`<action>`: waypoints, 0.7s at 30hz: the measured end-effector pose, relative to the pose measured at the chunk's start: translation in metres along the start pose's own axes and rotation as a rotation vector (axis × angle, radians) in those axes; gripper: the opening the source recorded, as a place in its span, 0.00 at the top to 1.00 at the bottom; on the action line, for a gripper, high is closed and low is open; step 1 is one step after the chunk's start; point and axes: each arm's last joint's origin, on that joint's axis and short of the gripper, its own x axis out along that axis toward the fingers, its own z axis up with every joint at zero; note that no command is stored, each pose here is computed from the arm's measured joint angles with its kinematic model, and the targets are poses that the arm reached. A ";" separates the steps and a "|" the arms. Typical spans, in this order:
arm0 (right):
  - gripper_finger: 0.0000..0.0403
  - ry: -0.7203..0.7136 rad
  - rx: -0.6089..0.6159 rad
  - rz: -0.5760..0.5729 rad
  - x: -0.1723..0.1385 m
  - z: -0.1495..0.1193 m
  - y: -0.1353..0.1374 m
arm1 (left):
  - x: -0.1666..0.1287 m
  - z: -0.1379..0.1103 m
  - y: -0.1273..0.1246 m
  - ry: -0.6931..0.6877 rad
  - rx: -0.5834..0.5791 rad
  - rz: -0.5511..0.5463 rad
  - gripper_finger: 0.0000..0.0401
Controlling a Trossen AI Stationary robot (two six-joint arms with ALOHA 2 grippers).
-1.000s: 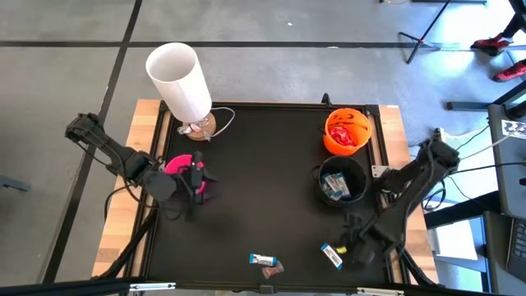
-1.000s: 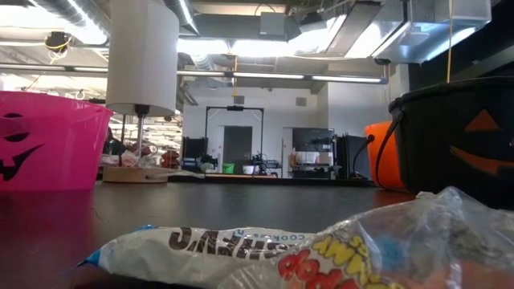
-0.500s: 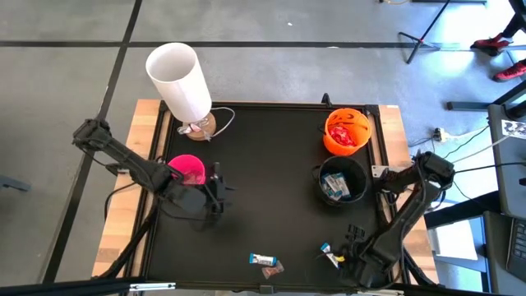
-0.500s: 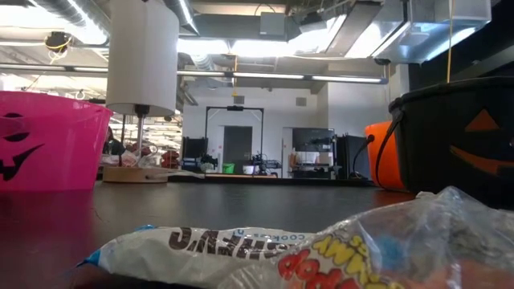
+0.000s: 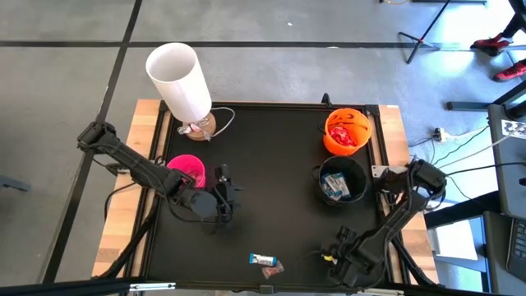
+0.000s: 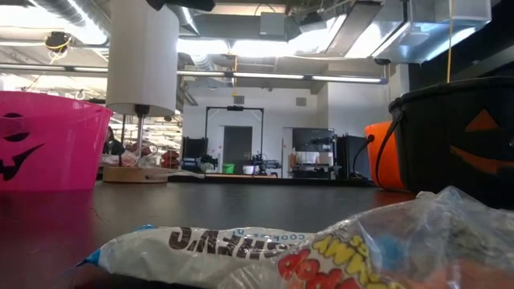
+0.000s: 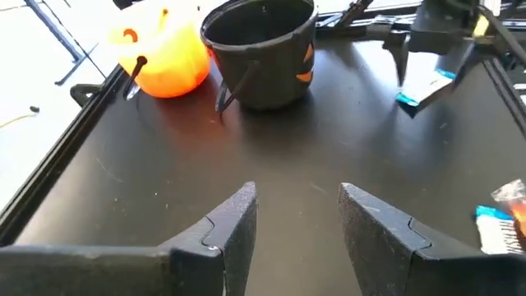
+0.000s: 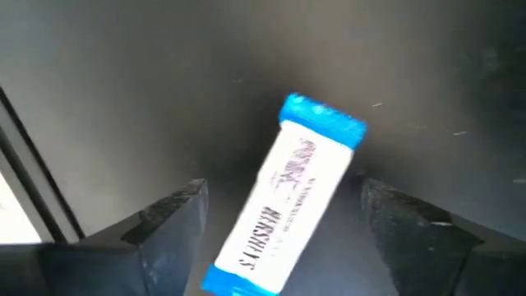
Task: Sort candy
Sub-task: Put the white chocolate into the black bucket
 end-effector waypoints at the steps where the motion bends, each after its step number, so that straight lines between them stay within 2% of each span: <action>1: 0.20 0.004 0.004 0.002 0.004 0.001 0.001 | 0.000 0.000 0.000 -0.002 0.005 0.003 0.60; 6: 0.18 0.055 0.019 -0.063 0.018 -0.001 0.000 | -0.001 0.002 -0.002 -0.025 0.002 -0.005 0.60; 11: 0.22 0.061 0.034 -0.099 0.023 -0.003 -0.002 | -0.001 0.002 -0.002 -0.024 0.004 -0.006 0.60; 16: 0.32 0.060 0.024 -0.112 0.024 -0.003 -0.003 | -0.002 0.002 -0.002 -0.022 0.006 -0.008 0.60; 21: 0.48 0.070 -0.001 -0.116 0.022 -0.003 -0.004 | -0.001 0.002 -0.002 -0.021 0.006 -0.007 0.60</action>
